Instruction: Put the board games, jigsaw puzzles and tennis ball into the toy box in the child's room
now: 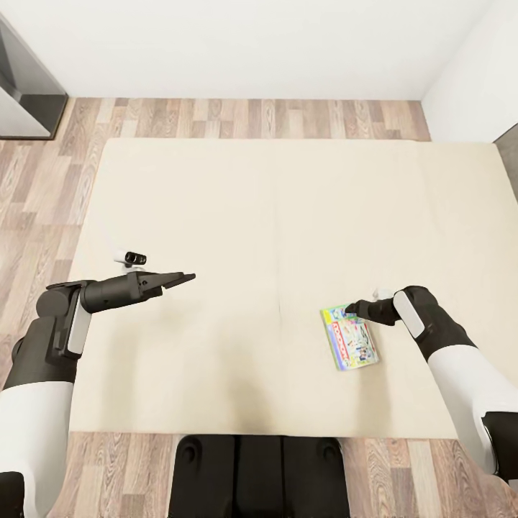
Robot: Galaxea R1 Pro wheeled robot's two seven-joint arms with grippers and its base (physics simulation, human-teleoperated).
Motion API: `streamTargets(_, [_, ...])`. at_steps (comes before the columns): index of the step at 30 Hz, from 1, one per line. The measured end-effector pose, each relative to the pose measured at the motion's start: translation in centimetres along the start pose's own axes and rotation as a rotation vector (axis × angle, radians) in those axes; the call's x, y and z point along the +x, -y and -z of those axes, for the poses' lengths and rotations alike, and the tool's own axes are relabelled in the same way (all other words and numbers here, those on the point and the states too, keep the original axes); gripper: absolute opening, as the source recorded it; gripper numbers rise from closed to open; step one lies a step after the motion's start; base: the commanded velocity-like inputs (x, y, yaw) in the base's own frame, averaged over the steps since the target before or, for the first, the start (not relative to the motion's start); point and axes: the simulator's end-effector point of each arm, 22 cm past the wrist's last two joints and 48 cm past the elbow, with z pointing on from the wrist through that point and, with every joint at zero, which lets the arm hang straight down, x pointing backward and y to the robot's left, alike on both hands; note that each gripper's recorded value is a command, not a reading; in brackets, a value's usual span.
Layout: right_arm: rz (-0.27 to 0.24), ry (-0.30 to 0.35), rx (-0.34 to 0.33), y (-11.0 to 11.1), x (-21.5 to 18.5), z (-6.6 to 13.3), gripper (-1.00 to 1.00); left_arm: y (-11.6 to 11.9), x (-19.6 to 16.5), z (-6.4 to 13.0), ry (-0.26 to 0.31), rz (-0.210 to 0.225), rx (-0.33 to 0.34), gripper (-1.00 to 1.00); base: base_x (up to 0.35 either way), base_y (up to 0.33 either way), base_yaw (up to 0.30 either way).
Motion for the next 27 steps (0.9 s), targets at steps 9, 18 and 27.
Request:
streamTargets(9, [-0.001,-0.014,0.004,0.2,0.6,-0.8,1.0,-0.8,0.4,0.1,-0.001,0.014,-0.004,1.0,0.0,0.0,0.0])
streamTargets(18, [-0.003,-0.028,0.007,0.5,1.2,-1.7,1.0,-1.6,0.8,0.1,-0.002,0.028,-0.008,1.0,0.0,0.0,0.0])
streamTargets(27, [0.011,-0.042,0.008,0.1,1.8,-2.4,1.0,-2.2,1.1,0.1,-0.003,0.038,-0.009,1.0,0.0,0.0,0.0])
